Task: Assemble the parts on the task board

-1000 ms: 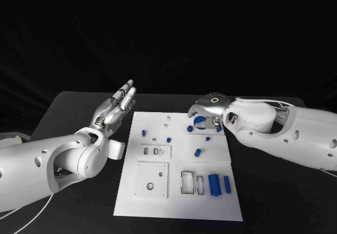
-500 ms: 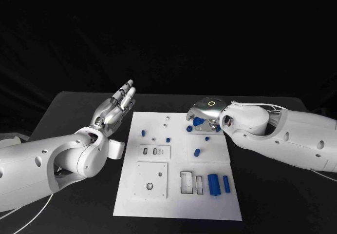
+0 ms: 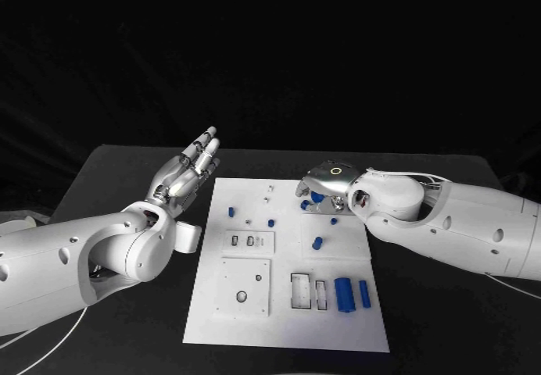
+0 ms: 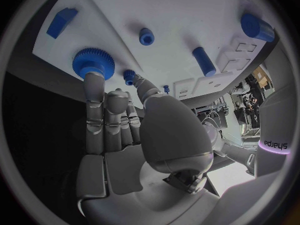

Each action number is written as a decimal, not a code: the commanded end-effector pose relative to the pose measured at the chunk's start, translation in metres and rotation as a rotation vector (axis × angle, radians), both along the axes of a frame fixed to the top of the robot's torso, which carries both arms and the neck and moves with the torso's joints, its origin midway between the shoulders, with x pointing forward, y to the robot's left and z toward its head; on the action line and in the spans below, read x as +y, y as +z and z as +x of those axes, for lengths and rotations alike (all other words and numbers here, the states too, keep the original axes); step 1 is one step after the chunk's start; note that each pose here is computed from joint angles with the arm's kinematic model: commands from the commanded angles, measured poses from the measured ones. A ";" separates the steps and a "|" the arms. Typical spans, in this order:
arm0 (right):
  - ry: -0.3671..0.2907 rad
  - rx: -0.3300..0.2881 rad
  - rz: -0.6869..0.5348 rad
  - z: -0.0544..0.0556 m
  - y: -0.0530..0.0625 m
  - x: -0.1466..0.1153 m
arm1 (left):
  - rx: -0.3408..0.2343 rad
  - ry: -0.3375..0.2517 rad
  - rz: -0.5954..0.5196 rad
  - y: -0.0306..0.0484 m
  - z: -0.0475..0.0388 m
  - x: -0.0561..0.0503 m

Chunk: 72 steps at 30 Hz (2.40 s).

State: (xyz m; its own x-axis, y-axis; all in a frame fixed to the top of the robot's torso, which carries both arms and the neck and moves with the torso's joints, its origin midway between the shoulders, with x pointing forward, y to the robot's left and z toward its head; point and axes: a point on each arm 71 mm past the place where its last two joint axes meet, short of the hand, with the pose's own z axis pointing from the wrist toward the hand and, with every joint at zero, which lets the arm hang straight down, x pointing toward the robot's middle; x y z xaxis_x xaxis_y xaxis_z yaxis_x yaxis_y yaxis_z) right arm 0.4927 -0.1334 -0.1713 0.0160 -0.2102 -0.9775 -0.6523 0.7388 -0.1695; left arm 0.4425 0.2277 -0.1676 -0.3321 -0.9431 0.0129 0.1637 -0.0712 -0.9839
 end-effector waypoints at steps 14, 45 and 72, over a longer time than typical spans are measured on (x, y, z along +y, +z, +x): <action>0.014 0.020 0.024 0.003 -0.010 0.003 | 0.006 -0.038 -0.002 -0.0007 0.0002 -0.003; 0.021 0.024 0.219 0.020 0.028 0.041 | 0.037 -0.042 0.004 -0.0073 -0.0027 -0.001; -0.024 0.048 0.214 0.046 0.006 0.066 | 0.043 -0.060 0.001 -0.0093 -0.0024 -0.005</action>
